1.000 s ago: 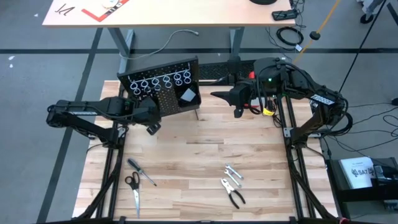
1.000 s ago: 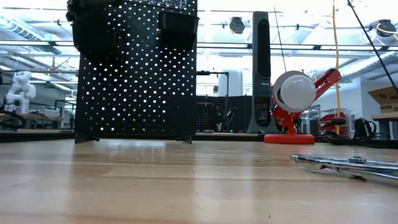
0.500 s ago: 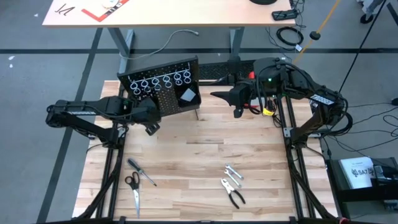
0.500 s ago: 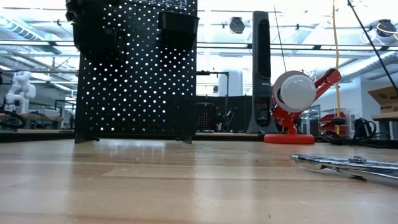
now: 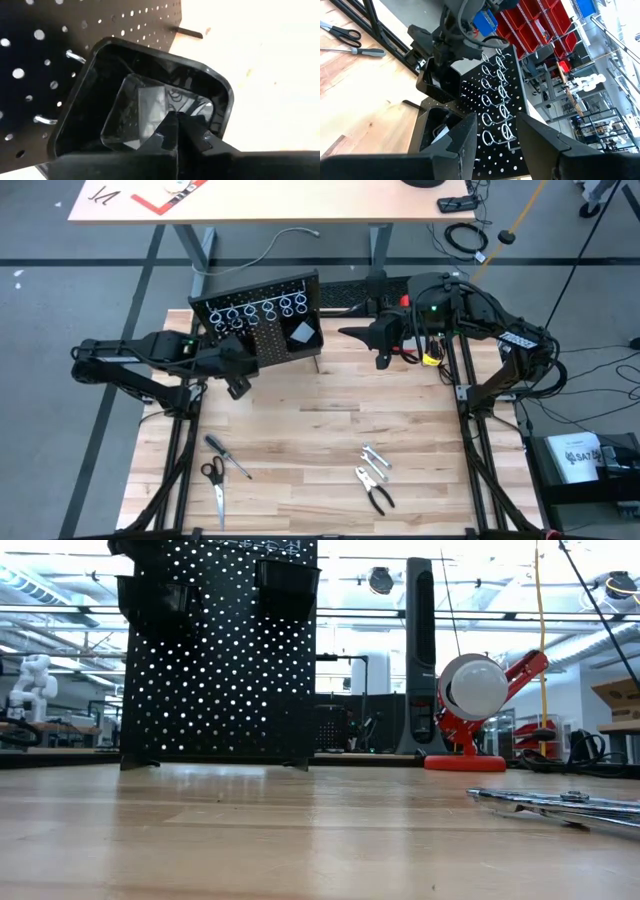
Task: Hang tools onto peg board
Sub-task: Remove the black allen wrench set from the top black basket on the pegboard to the table
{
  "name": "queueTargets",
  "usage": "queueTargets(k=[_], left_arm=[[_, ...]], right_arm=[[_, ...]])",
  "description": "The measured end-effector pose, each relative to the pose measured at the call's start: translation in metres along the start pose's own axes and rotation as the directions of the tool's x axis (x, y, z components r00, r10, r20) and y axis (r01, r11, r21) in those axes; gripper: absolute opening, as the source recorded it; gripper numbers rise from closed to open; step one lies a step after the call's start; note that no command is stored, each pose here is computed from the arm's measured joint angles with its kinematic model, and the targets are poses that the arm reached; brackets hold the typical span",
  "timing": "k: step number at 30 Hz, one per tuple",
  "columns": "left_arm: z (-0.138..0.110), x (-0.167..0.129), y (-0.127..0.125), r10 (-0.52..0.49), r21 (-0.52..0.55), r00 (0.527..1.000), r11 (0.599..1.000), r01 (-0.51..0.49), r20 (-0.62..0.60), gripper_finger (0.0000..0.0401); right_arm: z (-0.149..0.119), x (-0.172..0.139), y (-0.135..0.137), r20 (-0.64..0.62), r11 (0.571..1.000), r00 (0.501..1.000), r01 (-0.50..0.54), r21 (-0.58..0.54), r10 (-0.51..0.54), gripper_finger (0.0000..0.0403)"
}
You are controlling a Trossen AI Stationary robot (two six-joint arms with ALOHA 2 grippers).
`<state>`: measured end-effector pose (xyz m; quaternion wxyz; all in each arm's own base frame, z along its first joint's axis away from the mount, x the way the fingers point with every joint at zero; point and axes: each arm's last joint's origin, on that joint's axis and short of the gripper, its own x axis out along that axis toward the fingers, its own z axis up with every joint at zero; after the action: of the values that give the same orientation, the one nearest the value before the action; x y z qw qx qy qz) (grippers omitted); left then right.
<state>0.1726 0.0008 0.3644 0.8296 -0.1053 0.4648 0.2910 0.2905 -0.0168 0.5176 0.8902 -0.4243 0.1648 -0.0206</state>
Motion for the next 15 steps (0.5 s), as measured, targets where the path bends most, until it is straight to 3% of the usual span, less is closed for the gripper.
queueTargets(k=[3, 11, 15], left_arm=[[0.000, 0.006, -0.003, 0.007, 0.027, 1.000, 1.000, -0.007, -0.018, 0.0023], [0.003, 0.017, -0.012, 0.030, 0.056, 0.998, 0.998, -0.027, -0.054, 0.0131], [0.004, 0.023, -0.015, 0.095, 0.027, 0.993, 0.995, -0.093, -0.063, 0.0149]], right_arm=[[0.000, 0.000, 0.000, 0.001, 1.000, 1.000, 0.000, 0.001, 0.000, 0.0134], [0.000, 0.000, 0.000, -0.001, 1.000, 1.000, -0.001, 0.000, 0.001, 0.0134], [-0.001, 0.000, 0.002, -0.012, 1.000, 1.000, -0.015, -0.002, 0.015, 0.0134]])
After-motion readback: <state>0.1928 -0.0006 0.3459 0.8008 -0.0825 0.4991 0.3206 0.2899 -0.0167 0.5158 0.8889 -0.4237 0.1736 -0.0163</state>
